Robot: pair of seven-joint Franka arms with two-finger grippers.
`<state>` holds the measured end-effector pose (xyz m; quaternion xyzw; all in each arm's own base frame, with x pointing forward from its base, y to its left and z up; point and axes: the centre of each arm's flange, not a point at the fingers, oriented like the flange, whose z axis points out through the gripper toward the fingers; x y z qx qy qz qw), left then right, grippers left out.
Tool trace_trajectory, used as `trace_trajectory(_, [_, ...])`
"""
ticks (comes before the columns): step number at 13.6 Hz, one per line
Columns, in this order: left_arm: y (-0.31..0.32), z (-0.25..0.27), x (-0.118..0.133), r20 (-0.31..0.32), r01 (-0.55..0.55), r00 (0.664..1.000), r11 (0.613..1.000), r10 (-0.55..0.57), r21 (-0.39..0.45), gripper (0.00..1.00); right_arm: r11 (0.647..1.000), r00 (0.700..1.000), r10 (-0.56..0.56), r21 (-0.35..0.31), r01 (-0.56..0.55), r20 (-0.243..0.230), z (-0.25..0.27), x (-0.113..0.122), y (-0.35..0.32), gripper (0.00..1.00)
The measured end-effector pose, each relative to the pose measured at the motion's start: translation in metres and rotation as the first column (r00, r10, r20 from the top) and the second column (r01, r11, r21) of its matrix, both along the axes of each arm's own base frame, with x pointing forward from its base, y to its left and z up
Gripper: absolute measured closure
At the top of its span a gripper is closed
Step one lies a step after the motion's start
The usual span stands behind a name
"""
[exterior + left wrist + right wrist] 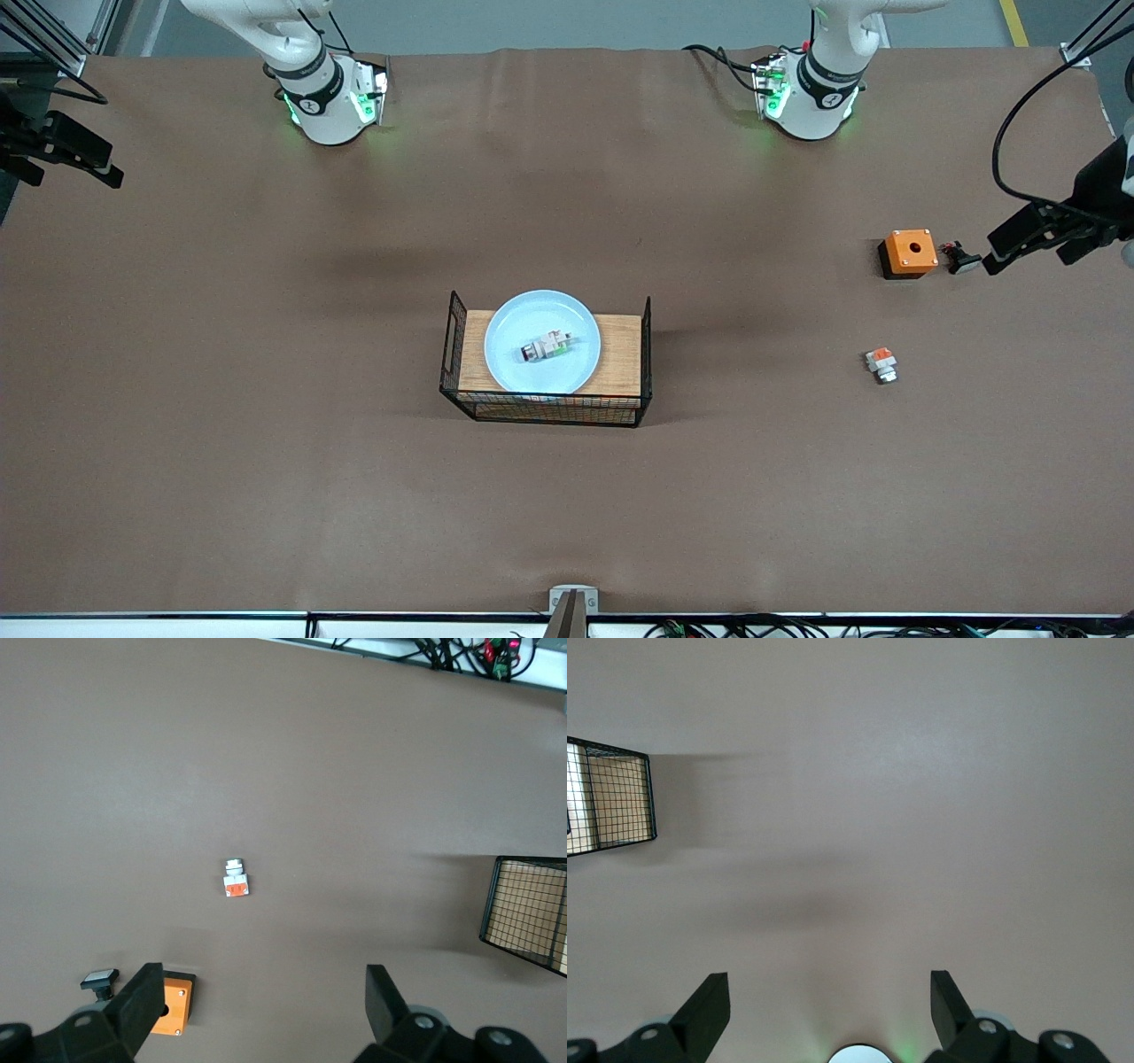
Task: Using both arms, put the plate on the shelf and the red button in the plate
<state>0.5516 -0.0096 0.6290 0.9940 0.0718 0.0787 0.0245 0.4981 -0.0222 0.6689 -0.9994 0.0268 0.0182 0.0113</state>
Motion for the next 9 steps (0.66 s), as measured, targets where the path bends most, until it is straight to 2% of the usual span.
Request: trace_trajectory(9, [-0.006, 0.020, -0.009, -0.011, 0.019, 1.000, 1.000, -0.019, 0.001, 0.00, 1.000, 1.000, 0.001, 0.000, -0.001, -0.003, 0.000, 0.000, 0.000, 0.00])
